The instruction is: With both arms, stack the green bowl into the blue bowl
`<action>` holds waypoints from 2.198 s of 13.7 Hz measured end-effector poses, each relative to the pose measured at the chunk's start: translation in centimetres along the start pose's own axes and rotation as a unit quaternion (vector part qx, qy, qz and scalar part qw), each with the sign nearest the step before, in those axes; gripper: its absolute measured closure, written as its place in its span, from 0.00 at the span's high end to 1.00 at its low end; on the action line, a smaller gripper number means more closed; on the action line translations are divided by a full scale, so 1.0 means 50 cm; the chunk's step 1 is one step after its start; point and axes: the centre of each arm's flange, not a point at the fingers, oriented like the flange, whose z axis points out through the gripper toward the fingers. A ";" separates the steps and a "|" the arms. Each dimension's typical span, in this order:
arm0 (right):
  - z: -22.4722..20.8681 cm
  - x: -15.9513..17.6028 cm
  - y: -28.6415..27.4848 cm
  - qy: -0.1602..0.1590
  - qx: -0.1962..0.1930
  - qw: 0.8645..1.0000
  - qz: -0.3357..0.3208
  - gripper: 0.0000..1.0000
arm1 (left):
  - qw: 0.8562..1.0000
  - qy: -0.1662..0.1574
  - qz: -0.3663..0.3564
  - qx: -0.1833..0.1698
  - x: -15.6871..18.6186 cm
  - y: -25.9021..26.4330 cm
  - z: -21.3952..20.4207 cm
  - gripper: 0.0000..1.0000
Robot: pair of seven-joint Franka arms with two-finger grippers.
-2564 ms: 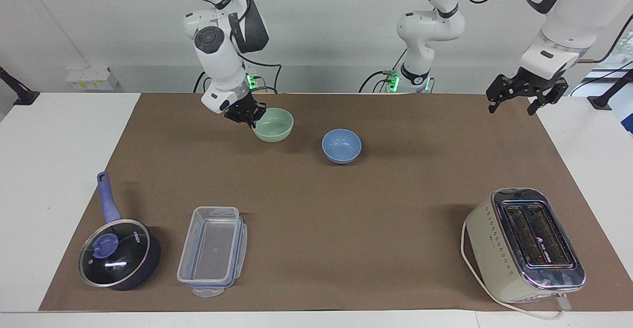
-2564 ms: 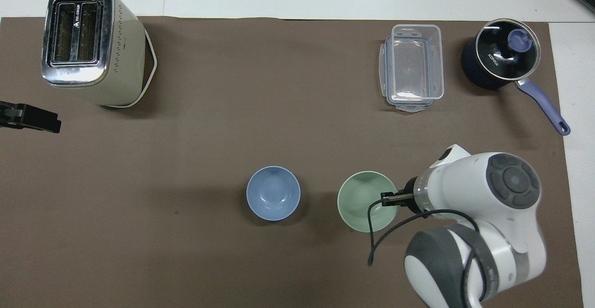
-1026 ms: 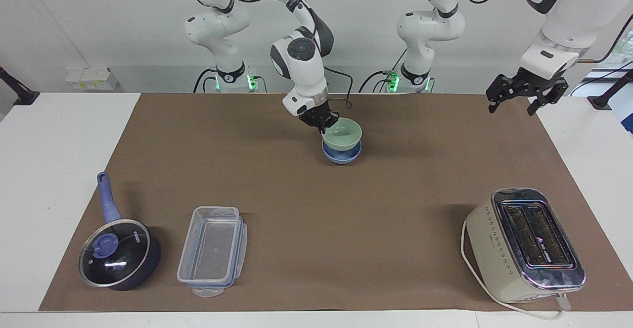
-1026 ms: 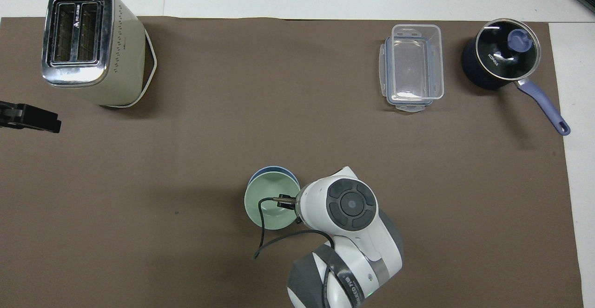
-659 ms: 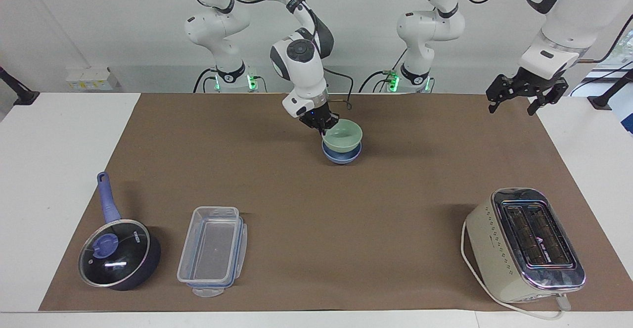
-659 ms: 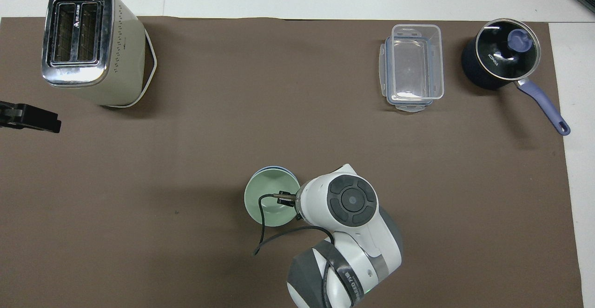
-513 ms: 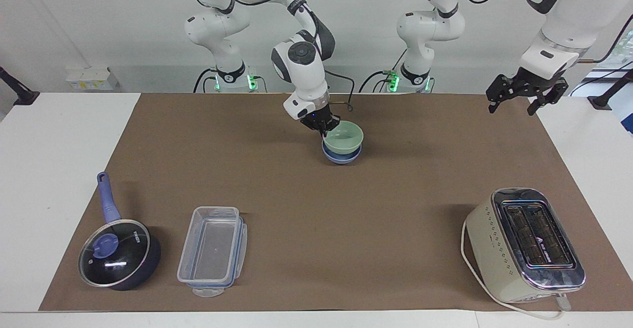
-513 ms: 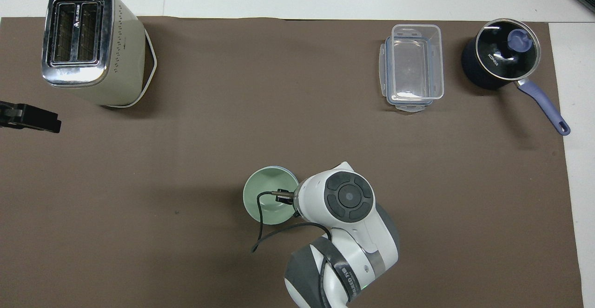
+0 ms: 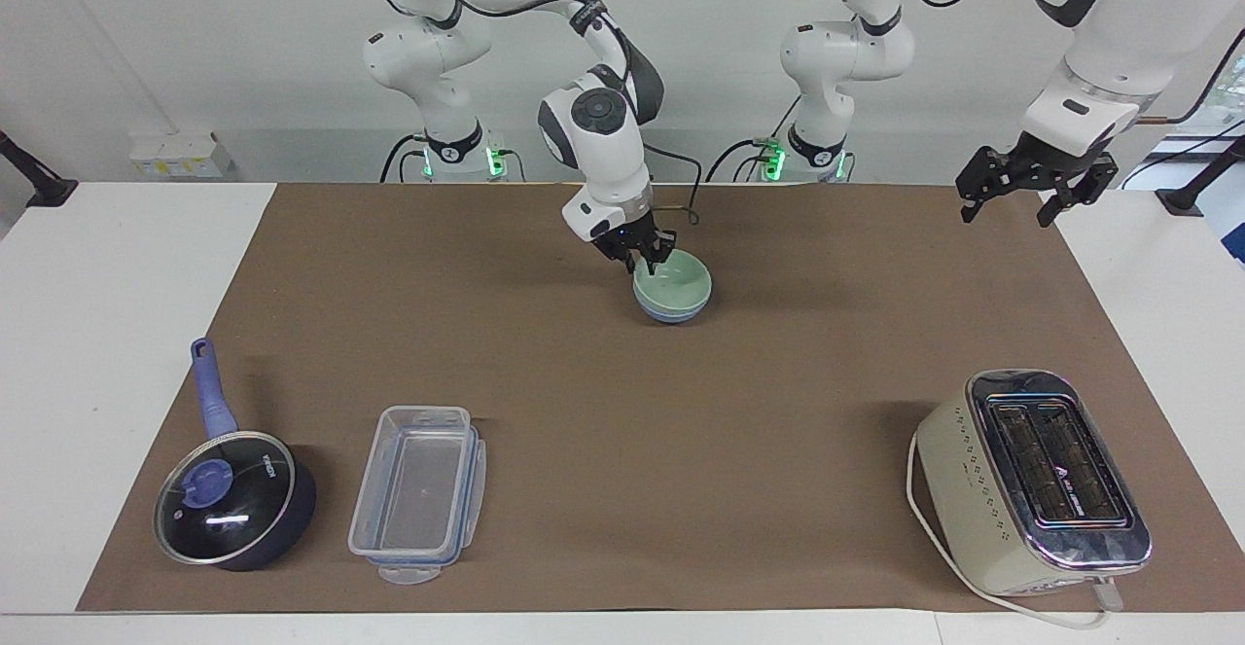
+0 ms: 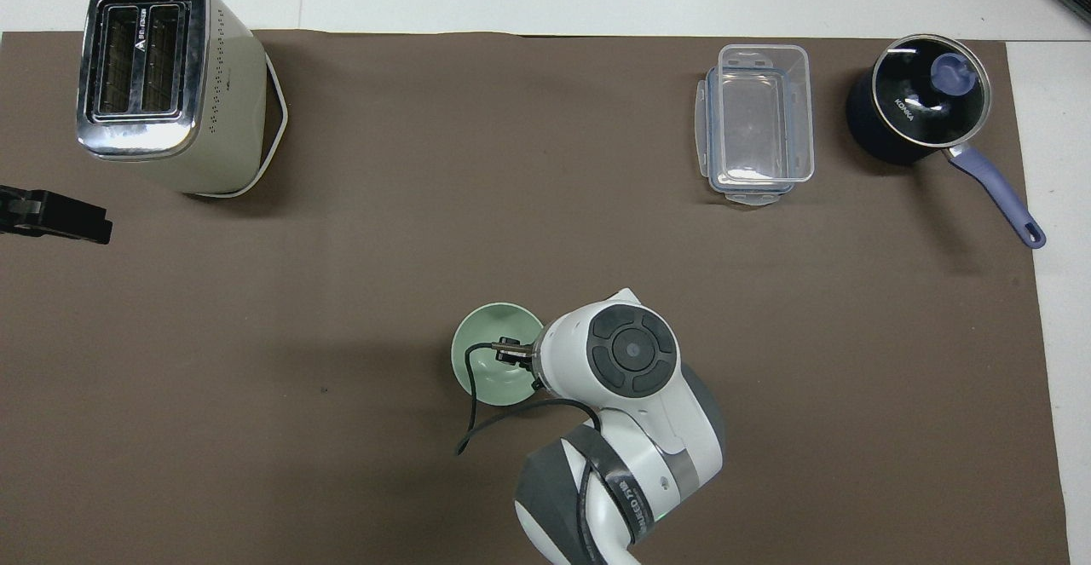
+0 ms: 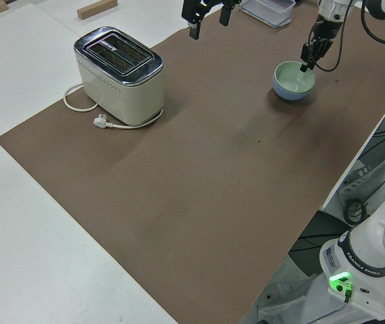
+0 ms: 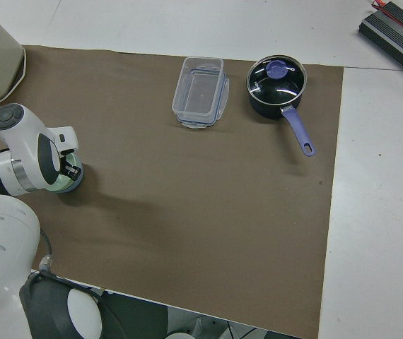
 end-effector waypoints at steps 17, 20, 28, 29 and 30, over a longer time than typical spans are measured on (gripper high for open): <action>-0.558 0.206 0.486 0.092 -0.038 0.995 -0.028 1.00 | 1.000 0.000 0.000 0.000 0.000 0.000 0.000 1.00; -0.639 0.242 0.521 0.113 -0.048 0.992 -0.014 1.00 | 1.000 0.000 0.000 0.000 0.000 0.000 0.000 1.00; -0.740 0.249 0.558 0.074 -0.065 0.995 0.012 1.00 | 1.000 0.000 0.000 0.000 0.000 0.000 0.000 1.00; -0.749 0.244 0.561 0.070 -0.071 0.995 0.013 1.00 | 1.000 0.000 0.000 0.000 0.000 0.000 0.000 1.00; -0.757 0.239 0.562 0.068 -0.075 0.995 0.014 1.00 | 1.000 0.000 0.000 0.000 0.000 0.000 0.000 1.00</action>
